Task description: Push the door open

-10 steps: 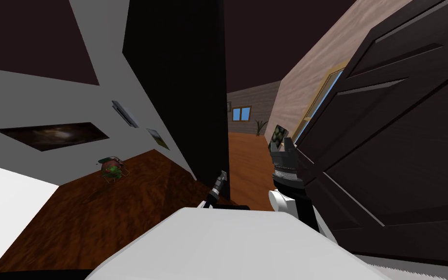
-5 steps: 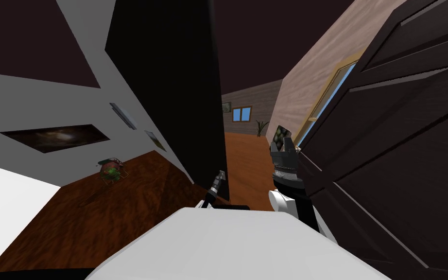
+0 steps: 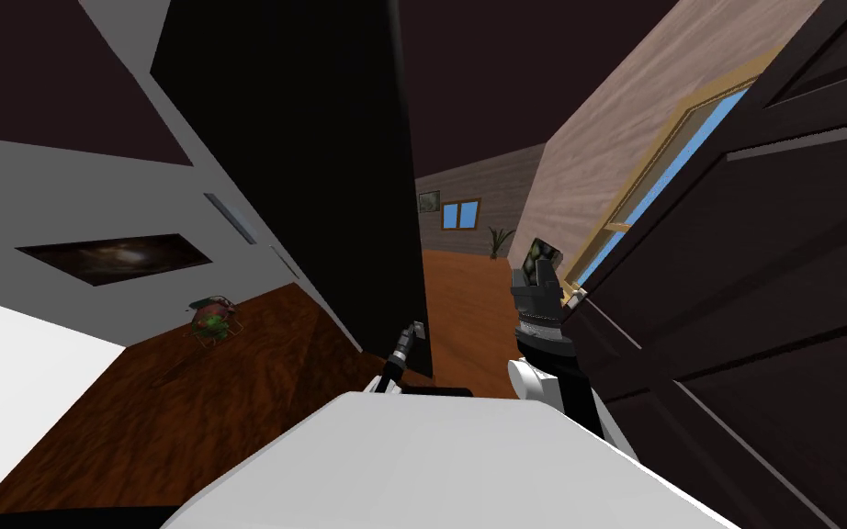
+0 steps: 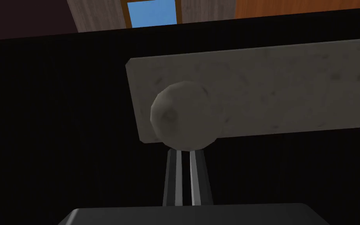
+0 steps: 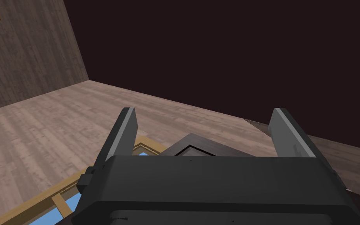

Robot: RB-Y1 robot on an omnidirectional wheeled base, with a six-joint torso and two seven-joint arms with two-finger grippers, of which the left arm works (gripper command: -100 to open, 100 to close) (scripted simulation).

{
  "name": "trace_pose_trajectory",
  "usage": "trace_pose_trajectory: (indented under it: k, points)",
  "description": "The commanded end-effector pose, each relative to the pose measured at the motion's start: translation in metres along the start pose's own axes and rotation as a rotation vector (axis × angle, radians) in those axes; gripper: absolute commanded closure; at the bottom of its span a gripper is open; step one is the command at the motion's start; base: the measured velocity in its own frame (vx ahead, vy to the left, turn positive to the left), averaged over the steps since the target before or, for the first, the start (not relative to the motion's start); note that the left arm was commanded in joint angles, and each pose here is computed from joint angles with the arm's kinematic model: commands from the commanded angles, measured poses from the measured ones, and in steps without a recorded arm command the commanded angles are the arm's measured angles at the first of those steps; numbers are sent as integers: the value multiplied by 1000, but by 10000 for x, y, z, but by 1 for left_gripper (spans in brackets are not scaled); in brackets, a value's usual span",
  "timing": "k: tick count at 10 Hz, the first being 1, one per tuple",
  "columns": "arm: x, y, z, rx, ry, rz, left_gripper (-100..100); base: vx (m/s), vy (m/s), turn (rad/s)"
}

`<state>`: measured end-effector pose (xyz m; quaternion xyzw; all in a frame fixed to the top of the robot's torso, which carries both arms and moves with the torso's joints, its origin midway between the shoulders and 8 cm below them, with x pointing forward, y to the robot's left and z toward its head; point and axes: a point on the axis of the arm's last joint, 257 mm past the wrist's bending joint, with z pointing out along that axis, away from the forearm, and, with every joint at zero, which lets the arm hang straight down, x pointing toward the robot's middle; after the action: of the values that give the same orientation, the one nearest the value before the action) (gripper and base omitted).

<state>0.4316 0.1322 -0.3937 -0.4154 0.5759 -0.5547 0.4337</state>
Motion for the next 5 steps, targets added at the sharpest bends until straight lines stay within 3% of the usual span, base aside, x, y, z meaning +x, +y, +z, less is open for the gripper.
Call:
trace_pose_trajectory:
  k: [1,5]
  points:
    - [18,-3,-15,1,1,-6,-100,-25,-67,71]
    - [65,-12,-39,4,1,-21,-100,-183,17,23]
